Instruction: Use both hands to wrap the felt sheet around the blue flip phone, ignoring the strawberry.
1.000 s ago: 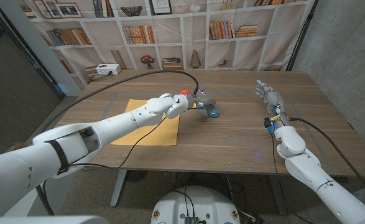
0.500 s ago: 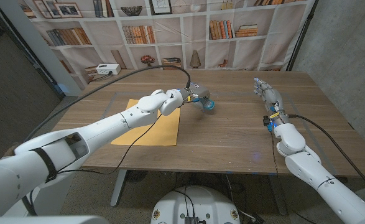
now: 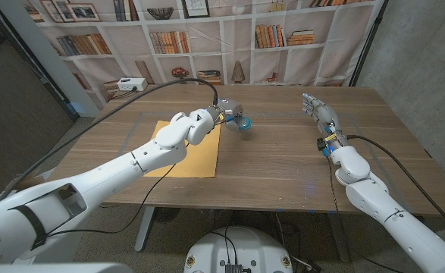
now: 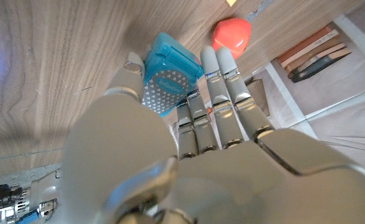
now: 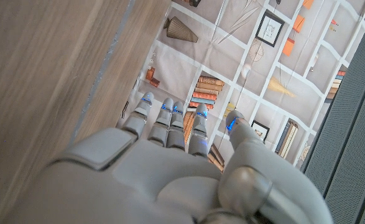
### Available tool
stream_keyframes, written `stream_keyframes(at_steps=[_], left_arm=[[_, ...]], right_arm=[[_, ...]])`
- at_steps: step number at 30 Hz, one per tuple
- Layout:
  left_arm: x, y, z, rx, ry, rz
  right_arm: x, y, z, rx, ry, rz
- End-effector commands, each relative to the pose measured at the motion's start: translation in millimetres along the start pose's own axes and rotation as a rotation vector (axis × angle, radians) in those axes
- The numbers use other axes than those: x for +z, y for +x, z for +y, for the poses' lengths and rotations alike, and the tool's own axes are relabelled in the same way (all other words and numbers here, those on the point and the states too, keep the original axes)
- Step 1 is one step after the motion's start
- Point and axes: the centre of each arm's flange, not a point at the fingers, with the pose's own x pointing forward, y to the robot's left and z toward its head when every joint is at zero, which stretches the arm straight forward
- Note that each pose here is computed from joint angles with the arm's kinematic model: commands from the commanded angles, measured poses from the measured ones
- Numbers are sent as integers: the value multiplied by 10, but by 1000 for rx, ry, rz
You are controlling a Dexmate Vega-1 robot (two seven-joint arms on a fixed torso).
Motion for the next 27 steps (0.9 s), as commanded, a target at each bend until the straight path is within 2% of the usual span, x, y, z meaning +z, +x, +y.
stream_keyframes(at_steps=[1,13,22,27], left_arm=[[-207,-540,-25,-10,-75,253],[-429,-880,-70,-8,-147,456],[-577,-1087,-183,-13,-185,628],[-645,-1153,-257,-15,-215,692]], right_arm=[[53,299,57,94,-9,-10],[70,516,146,168,-12,-13],[59,630,211,204,-15,-6],[63,674,242,220,-19,-2]])
